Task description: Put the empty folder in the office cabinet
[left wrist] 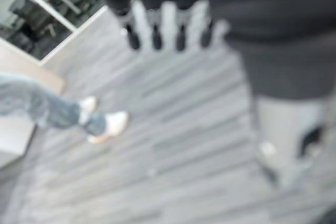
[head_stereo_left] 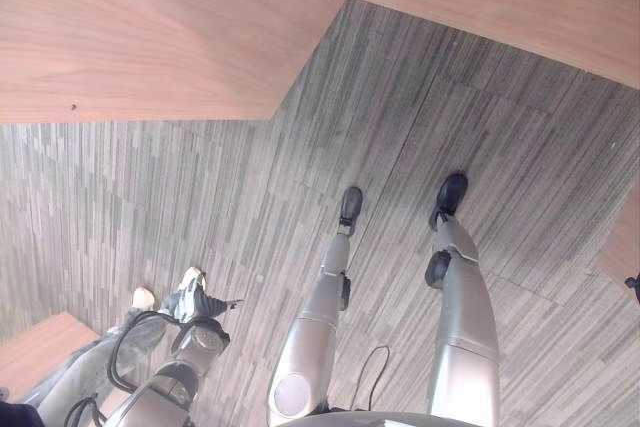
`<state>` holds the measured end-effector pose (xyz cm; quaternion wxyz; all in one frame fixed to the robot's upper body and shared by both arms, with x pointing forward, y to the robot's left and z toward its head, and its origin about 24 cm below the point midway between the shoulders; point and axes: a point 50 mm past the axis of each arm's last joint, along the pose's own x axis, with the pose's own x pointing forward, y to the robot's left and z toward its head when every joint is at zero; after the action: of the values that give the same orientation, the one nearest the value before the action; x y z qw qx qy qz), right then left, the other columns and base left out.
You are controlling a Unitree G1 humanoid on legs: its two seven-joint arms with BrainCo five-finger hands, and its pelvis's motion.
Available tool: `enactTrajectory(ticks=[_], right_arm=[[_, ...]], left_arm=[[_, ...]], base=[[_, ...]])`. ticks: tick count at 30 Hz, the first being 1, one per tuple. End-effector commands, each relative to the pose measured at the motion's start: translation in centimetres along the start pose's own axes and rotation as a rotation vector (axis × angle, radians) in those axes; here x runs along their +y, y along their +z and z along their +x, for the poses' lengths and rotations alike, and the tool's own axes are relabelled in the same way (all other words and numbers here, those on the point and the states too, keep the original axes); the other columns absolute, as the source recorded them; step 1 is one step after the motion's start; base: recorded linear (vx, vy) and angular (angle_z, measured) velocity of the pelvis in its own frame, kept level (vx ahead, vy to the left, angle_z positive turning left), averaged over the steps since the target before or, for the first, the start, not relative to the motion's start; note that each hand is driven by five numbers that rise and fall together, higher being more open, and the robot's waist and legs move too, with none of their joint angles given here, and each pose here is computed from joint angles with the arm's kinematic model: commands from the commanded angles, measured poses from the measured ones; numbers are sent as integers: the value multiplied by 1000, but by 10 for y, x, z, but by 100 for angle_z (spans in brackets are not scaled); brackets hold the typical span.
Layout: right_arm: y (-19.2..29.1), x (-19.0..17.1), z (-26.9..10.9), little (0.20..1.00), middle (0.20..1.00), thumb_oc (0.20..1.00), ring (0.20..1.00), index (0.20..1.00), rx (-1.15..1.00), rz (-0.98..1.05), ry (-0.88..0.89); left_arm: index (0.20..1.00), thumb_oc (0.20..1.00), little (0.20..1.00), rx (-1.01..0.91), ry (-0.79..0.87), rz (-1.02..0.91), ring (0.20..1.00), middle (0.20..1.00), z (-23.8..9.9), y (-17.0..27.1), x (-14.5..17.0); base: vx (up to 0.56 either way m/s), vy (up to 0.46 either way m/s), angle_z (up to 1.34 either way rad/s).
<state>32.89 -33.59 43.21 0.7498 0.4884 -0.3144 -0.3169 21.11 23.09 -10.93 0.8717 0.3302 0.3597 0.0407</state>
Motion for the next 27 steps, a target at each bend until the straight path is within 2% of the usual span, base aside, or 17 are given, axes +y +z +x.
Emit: enactTrajectory(ticks=[1, 16, 17, 18, 27], right_arm=[[4, 7, -4, 200, 200, 200, 200, 200, -116, -66, 60], [-1, 9, -6, 200, 200, 200, 200, 200, -98, -72, 92], [-2, 9, -6, 285, 285, 285, 285, 285, -93, -69, 94], [-2, 8, -5, 1000, 1000, 1000, 1000, 1000, -91, -72, 95], [-3, 2, -1, 1000, 1000, 1000, 1000, 1000, -82, -141, 99]], left_arm=[[1000, 1000, 1000, 171, 22, 75, 1000, 1000, -13, -51, 4], [1000, 1000, 1000, 182, 40, 72, 1000, 1000, -12, -53, 8], [1000, 1000, 1000, 188, 37, 72, 1000, 1000, -13, -55, 8], [1000, 1000, 1000, 185, 40, 69, 1000, 1000, -12, -54, 9], [1000, 1000, 1000, 192, 35, 66, 1000, 1000, -13, -56, 11]], base=[[0, 0, 0], [1, 2, 0], [0, 0, 0], [0, 0, 0], [0, 0, 0]])
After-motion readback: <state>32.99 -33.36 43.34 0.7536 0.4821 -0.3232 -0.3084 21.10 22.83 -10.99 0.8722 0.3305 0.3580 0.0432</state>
